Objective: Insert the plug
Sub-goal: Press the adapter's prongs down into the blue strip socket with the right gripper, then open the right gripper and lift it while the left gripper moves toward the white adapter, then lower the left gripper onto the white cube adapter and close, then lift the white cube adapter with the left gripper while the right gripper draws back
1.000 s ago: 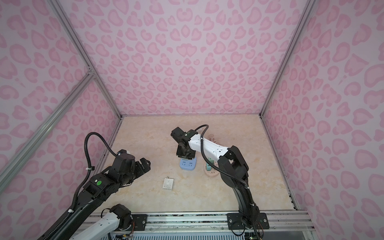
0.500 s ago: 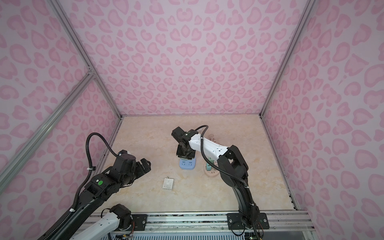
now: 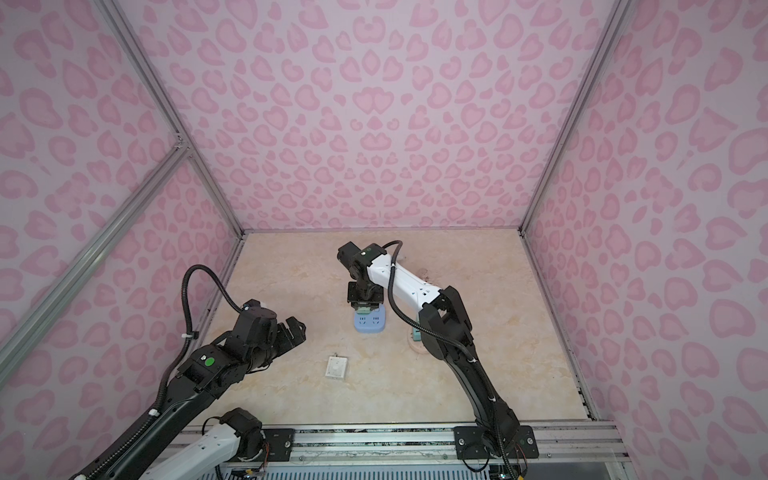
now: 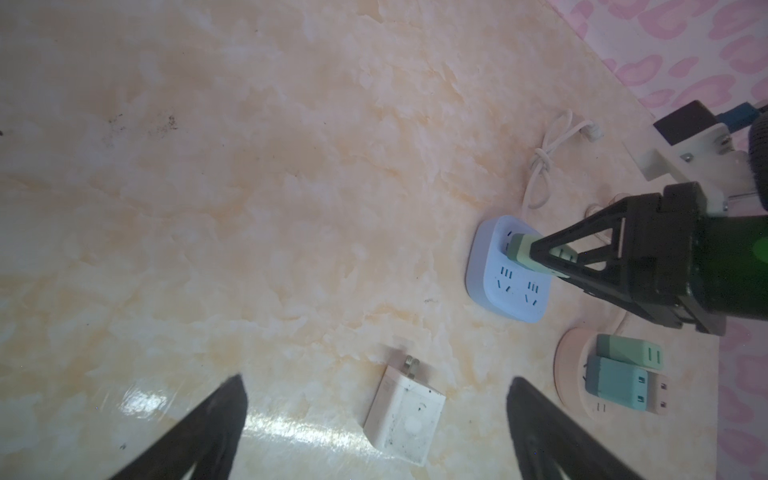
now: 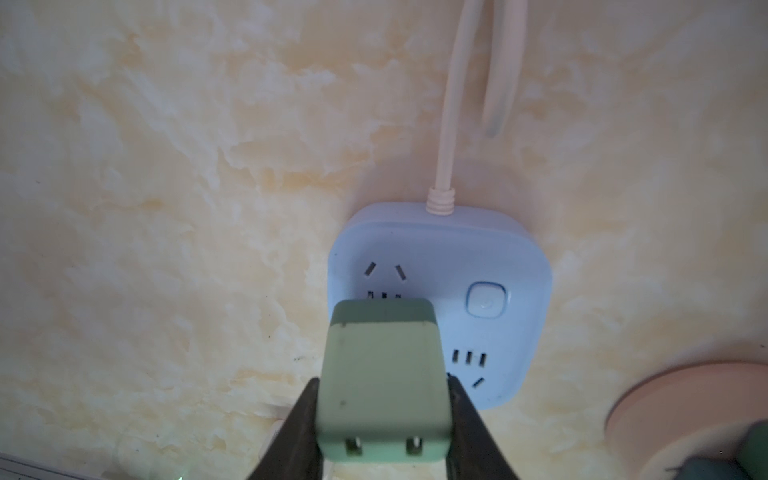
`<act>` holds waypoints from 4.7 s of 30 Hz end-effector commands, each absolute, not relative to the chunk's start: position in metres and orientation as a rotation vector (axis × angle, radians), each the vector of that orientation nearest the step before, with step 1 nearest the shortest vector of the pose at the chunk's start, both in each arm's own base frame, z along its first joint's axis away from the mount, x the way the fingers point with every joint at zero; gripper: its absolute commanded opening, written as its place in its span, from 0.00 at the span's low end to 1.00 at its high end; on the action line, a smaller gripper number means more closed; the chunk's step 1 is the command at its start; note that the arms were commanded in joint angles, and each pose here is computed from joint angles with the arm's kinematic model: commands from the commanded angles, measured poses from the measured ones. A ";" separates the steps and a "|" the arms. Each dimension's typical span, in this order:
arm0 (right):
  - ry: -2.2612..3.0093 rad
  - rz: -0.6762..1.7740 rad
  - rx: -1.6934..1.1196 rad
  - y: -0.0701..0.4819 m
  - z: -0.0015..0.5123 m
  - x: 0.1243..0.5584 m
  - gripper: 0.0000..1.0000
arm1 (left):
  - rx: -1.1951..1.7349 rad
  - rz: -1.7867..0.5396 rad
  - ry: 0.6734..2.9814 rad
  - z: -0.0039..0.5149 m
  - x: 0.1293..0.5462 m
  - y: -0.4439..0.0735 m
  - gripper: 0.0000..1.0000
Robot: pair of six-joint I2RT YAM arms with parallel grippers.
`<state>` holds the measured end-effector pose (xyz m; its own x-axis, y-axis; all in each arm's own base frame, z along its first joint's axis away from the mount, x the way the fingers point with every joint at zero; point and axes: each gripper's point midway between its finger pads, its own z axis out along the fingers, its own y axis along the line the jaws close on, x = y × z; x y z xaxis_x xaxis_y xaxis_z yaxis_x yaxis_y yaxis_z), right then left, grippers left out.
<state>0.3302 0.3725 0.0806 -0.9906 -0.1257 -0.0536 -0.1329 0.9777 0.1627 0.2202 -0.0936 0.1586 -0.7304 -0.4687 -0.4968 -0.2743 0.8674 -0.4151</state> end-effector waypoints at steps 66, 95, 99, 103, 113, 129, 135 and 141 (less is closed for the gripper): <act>3.083 0.215 -0.145 0.345 0.085 0.308 0.56 | -0.489 -0.438 2.468 0.145 0.221 -0.102 0.98; 2.834 0.328 -0.249 0.280 0.129 0.238 0.63 | -0.193 -0.261 2.725 0.092 0.192 -0.160 0.99; 2.837 0.346 -0.263 0.279 0.128 0.240 0.63 | -0.120 -0.260 2.723 0.094 0.195 -0.176 0.98; 2.833 0.366 -0.258 0.275 0.129 0.243 0.62 | -0.041 -0.211 2.752 0.086 0.195 -0.190 0.98; 2.823 0.434 -0.213 0.262 0.130 0.244 0.59 | 0.033 -0.132 2.861 0.046 0.188 -0.208 0.93; 2.834 0.437 -0.188 0.255 0.127 0.246 0.57 | 0.064 -0.104 2.889 0.023 0.182 -0.211 0.73; 2.849 0.434 -0.192 0.256 0.123 0.246 0.57 | 0.057 -0.106 2.882 0.020 0.181 -0.208 0.67; 2.846 0.403 -0.222 0.255 0.122 0.248 0.55 | 0.060 -0.118 2.882 0.019 0.179 -0.207 0.52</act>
